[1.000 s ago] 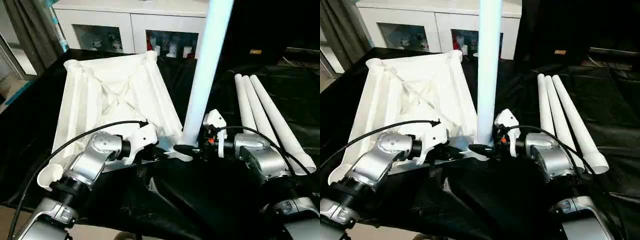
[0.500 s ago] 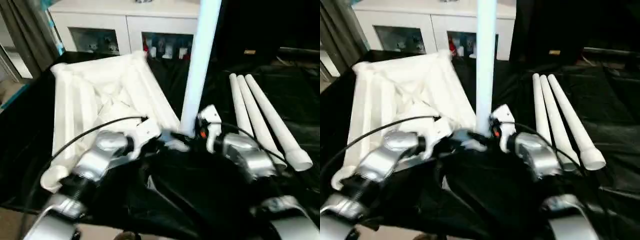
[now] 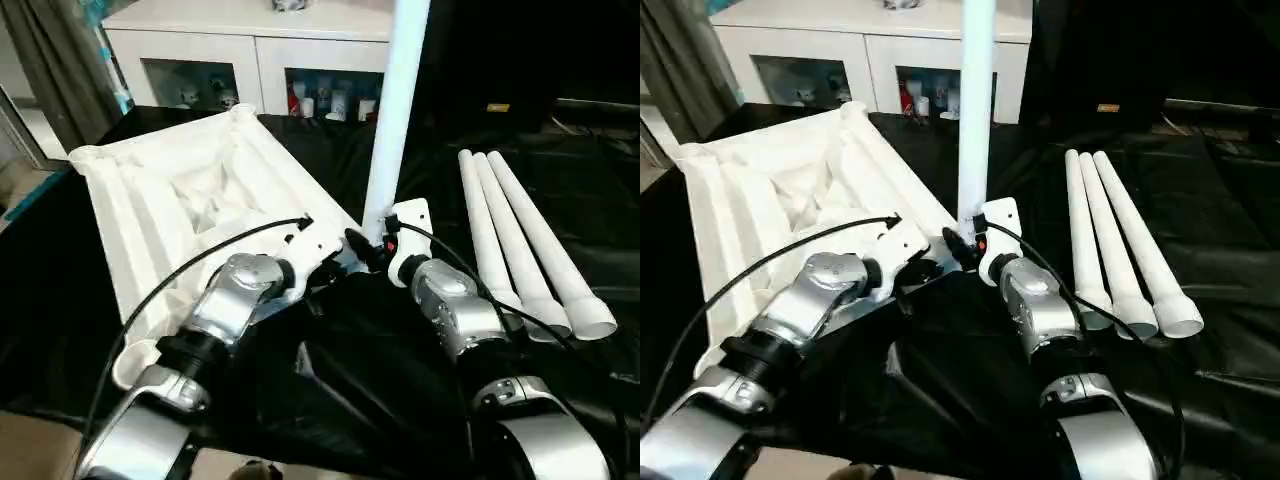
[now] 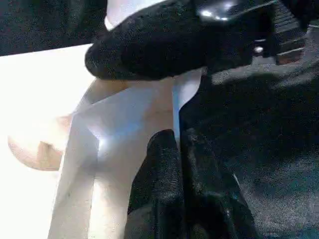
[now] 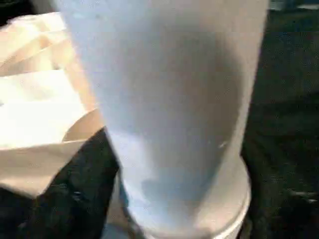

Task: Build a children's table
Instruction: Rotate leg to tighten

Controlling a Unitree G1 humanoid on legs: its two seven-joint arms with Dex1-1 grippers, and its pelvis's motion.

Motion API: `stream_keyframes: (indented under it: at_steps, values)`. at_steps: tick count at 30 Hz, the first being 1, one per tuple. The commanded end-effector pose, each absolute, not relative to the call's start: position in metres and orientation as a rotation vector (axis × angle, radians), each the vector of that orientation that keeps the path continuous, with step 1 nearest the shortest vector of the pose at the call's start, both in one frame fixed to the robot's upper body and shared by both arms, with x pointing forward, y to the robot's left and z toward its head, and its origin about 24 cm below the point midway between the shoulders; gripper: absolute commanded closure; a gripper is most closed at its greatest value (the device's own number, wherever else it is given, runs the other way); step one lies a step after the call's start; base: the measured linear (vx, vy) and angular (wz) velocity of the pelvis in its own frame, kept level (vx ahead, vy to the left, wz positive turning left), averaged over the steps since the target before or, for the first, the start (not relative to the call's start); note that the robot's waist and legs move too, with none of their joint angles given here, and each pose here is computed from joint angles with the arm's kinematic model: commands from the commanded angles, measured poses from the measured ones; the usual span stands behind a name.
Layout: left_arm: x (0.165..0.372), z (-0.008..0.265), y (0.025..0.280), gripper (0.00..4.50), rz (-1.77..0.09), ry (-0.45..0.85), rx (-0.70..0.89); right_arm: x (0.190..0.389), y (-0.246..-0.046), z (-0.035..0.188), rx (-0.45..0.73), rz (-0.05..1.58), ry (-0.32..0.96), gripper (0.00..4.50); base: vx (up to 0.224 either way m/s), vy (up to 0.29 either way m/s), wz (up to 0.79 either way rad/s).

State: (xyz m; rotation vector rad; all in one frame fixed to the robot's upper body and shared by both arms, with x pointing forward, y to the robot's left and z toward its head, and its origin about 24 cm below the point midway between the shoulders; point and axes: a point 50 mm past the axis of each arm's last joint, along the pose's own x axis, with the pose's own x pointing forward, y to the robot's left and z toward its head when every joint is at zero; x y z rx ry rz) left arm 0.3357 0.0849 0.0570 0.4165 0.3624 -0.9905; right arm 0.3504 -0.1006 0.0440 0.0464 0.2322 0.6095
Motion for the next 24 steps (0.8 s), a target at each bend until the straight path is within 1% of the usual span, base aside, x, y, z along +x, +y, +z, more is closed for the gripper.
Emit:
stream_keyframes:
  at_steps: [1,3,4,6,9,11,12,15,17,19,22,24]
  values:
    - [0.33,0.063,0.079,4.5,-1.075,0.298,0.408,0.337,-0.084,0.034,0.025,0.802,0.292,0.83,0.0,0.0,0.0]
    - [0.323,0.062,0.087,4.5,-1.146,0.303,0.403,0.331,-0.095,0.037,-0.002,0.914,0.288,0.83,0.0,0.0,0.0]
    - [0.323,0.062,0.087,4.5,-1.146,0.303,0.403,0.331,-0.095,0.037,-0.002,0.914,0.288,0.83,0.0,0.0,0.0]
    - [0.317,0.061,0.096,4.5,-1.194,0.306,0.427,0.327,-0.108,0.042,-0.032,0.995,0.287,0.83,0.0,0.0,0.0]
    - [0.313,0.06,0.106,4.5,-1.23,0.315,0.437,0.325,-0.124,0.048,-0.066,1.044,0.28,0.83,0.0,0.0,0.0]
    - [0.312,0.061,0.108,4.5,-1.244,0.315,0.431,0.324,-0.127,0.049,-0.067,1.054,0.278,0.83,0.0,0.0,0.0]
    - [0.307,0.063,0.112,4.5,-1.286,0.32,0.422,0.323,-0.135,0.054,-0.065,1.074,0.268,0.83,0.0,0.0,0.0]
    - [0.304,0.064,0.116,4.5,-1.319,0.331,0.408,0.32,-0.142,0.056,-0.063,1.107,0.269,1.16,0.0,0.0,0.0]
    - [0.303,0.064,0.117,4.5,-1.322,0.332,0.41,0.32,-0.142,0.056,-0.064,1.109,0.271,1.27,0.0,0.0,0.0]
    - [0.303,0.064,0.118,4.5,-1.324,0.333,0.41,0.319,-0.143,0.056,-0.063,1.115,0.274,1.5,0.0,0.0,0.0]
    - [0.303,0.063,0.119,4.5,-1.319,0.336,0.411,0.317,-0.138,0.055,-0.051,1.132,0.277,1.67,0.0,0.0,0.0]
    - [0.305,0.063,0.117,4.5,-1.29,0.336,0.412,0.317,-0.133,0.051,-0.038,1.12,0.286,1.69,0.0,0.0,0.0]
